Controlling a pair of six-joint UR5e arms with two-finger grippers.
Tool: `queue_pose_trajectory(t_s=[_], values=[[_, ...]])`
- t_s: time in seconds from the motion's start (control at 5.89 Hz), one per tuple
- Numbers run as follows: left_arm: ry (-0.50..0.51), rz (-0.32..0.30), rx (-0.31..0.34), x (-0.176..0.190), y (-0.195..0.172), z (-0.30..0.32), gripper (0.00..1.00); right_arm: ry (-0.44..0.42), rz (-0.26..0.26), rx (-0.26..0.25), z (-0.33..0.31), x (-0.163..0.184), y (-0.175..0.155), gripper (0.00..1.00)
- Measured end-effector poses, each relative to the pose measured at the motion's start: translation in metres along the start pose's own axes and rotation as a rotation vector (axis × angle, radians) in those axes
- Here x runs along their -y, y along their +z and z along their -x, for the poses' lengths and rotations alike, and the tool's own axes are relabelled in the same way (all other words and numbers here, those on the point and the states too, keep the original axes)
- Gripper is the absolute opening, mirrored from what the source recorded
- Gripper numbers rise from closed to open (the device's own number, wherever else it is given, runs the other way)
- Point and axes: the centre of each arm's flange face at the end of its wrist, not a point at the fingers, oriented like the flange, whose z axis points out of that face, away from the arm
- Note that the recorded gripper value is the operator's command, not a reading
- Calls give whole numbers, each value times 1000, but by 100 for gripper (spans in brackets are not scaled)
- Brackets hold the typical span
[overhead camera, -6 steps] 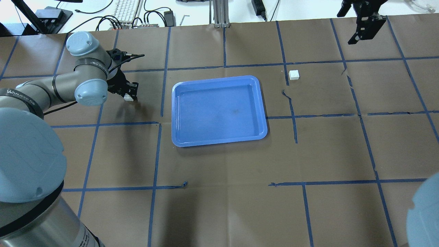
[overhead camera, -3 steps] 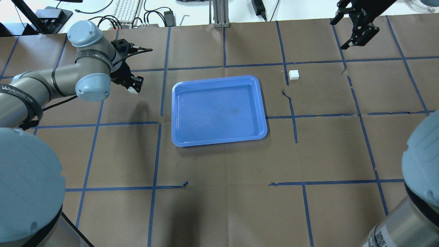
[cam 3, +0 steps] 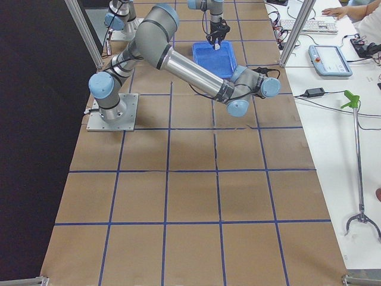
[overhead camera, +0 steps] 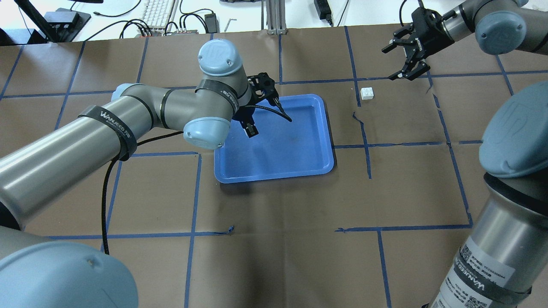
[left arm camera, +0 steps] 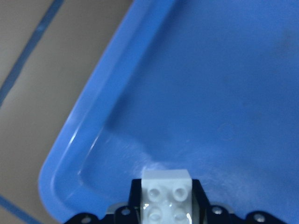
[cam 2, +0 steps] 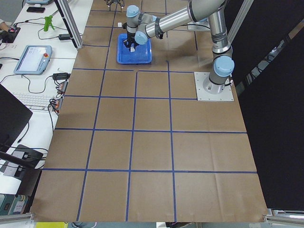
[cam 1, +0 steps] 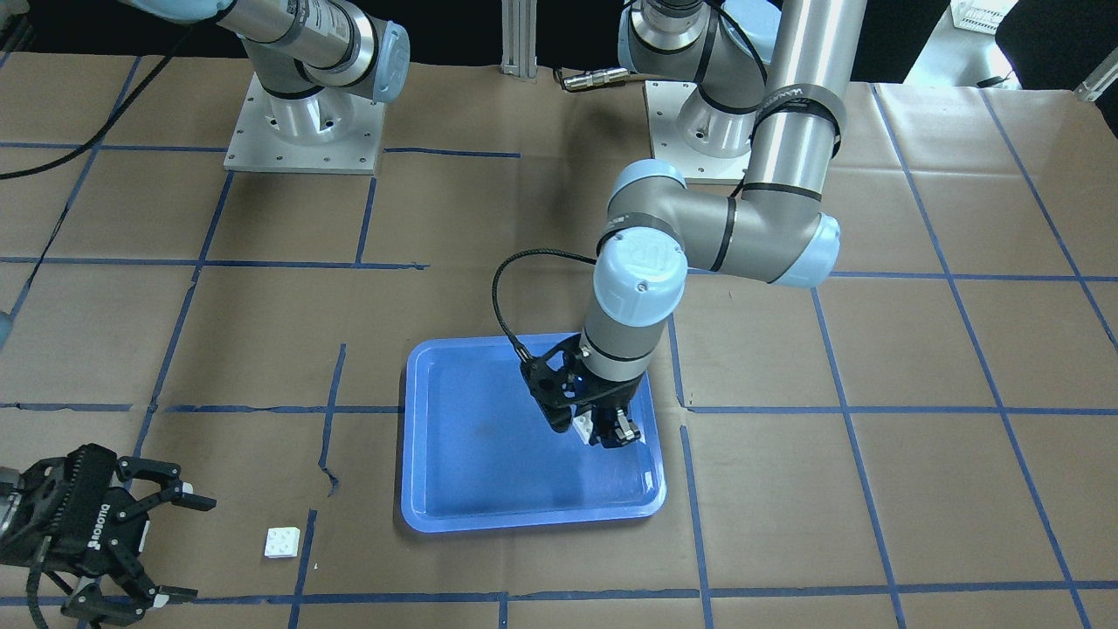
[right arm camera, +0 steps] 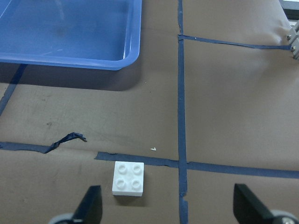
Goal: Assemble white blocks and place on blue tray
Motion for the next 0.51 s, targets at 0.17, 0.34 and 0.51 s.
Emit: queue_pose_trajectory(t_s=[0.17,0.34,0.51], values=[[128,6,-20,6,11,-12,9,17,-37,10,8,-14,21,99],[178,10,-34,7,22,-18,11,23,-58,15,18,-23,38,99],[195,13,-44,8,34,-22,53,24,-68,16,25,-28,49,99]])
